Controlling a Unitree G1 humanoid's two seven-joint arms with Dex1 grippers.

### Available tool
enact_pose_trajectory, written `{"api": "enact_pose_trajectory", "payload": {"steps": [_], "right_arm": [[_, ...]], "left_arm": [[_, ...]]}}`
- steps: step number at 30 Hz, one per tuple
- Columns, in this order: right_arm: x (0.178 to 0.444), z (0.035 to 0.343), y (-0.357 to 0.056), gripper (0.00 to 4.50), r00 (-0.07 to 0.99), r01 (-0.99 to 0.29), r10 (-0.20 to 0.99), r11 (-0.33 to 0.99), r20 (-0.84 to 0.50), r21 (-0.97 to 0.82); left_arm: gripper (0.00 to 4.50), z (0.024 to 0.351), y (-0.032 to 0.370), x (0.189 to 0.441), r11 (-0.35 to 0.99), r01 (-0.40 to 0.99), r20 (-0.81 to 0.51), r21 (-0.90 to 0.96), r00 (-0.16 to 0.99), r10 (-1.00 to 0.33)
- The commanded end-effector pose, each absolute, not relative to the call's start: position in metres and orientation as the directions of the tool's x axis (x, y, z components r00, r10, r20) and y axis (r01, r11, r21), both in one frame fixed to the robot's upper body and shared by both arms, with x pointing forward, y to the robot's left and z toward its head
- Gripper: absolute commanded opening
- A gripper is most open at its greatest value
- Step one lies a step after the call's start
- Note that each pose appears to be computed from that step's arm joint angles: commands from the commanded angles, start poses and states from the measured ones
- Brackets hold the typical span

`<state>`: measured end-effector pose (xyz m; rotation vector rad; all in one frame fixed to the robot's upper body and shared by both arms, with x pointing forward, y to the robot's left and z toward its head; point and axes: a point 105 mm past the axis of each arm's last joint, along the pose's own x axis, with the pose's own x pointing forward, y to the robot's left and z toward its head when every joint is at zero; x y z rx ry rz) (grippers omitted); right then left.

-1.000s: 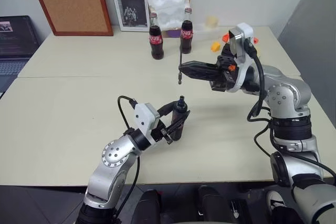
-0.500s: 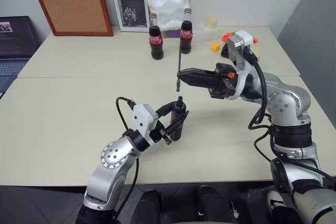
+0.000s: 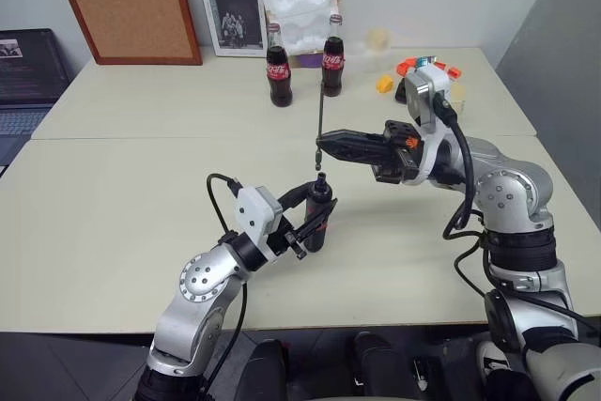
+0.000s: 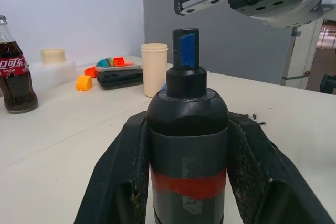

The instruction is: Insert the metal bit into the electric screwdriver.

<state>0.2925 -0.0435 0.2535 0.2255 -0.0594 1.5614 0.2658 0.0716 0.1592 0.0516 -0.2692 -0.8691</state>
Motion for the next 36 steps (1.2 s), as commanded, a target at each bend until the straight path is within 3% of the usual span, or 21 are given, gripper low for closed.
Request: {"api": "enact_pose_trajectory", "payload": {"steps": [1, 20, 36], "right_arm": [[0.294, 0.254, -0.047, 0.02, 0.016, -0.997, 0.984, 0.002, 0.180, 0.077], [0.294, 0.244, -0.050, 0.02, 0.019, -0.997, 0.988, 0.007, 0.156, 0.080], [0.290, 0.231, -0.051, 0.02, -0.061, -0.998, 0.997, -0.061, 0.045, 0.003]], "left_arm": [[1.67, 0.165, 0.074, 0.265, 0.659, 0.730, 0.226, 0.182, 0.621, -0.751], [1.67, 0.167, 0.075, 0.267, 0.662, 0.726, 0.231, 0.186, 0.622, -0.748], [1.67, 0.166, 0.076, 0.267, 0.653, 0.731, 0.221, 0.198, 0.616, -0.756]]}}
